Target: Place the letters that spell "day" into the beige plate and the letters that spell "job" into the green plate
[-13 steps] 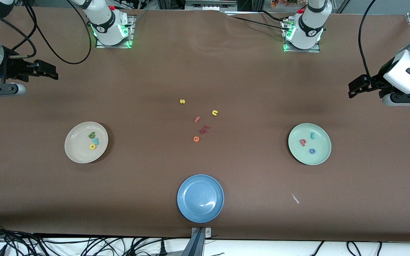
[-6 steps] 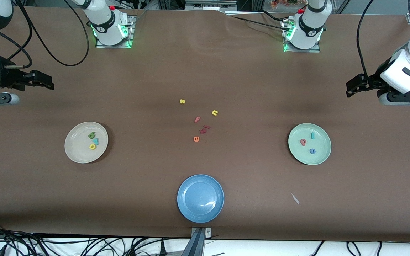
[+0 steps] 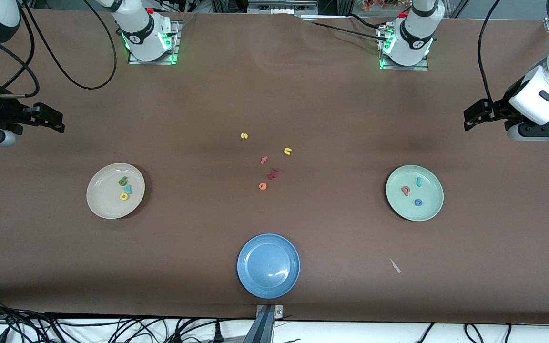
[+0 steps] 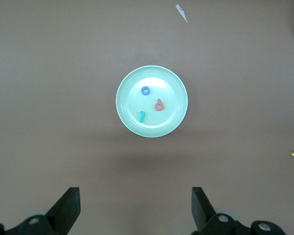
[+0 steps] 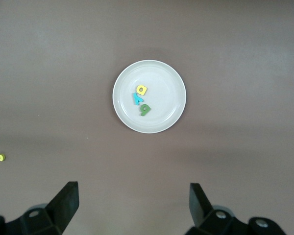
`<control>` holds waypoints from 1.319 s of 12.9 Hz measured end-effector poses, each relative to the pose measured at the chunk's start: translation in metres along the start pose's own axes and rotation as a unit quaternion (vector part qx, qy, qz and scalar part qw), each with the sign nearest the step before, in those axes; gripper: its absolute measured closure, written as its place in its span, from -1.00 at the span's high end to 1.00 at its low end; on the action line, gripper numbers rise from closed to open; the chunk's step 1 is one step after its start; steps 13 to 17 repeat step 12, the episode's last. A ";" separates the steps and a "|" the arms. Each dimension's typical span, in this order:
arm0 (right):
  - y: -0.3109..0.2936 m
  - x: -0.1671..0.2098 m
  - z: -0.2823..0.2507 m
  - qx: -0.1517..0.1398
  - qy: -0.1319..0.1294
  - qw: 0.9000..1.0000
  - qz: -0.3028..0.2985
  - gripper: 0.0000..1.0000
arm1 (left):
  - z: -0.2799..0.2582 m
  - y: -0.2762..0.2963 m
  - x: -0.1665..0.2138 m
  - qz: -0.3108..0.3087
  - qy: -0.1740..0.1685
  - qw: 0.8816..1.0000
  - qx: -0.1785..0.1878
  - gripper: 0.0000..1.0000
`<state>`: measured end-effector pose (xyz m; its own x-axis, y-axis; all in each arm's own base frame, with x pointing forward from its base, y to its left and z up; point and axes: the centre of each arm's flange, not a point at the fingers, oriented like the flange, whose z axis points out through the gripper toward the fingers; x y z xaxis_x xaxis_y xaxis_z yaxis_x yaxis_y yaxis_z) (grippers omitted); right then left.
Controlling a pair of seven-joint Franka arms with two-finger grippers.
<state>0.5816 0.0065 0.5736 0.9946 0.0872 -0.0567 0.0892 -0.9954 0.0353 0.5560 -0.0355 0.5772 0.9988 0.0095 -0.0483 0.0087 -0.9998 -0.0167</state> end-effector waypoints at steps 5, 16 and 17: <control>0.001 0.001 0.000 0.000 0.003 1.000 -0.003 1.00 | 0.001 0.000 -0.001 0.000 -0.005 1.000 0.000 1.00; 0.001 0.001 0.000 0.000 0.003 1.000 -0.003 1.00 | 0.001 0.000 -0.002 0.000 -0.008 1.000 0.001 1.00; 0.001 0.001 0.000 0.000 0.003 1.000 -0.003 1.00 | 0.001 0.000 -0.002 0.000 -0.008 1.000 0.001 1.00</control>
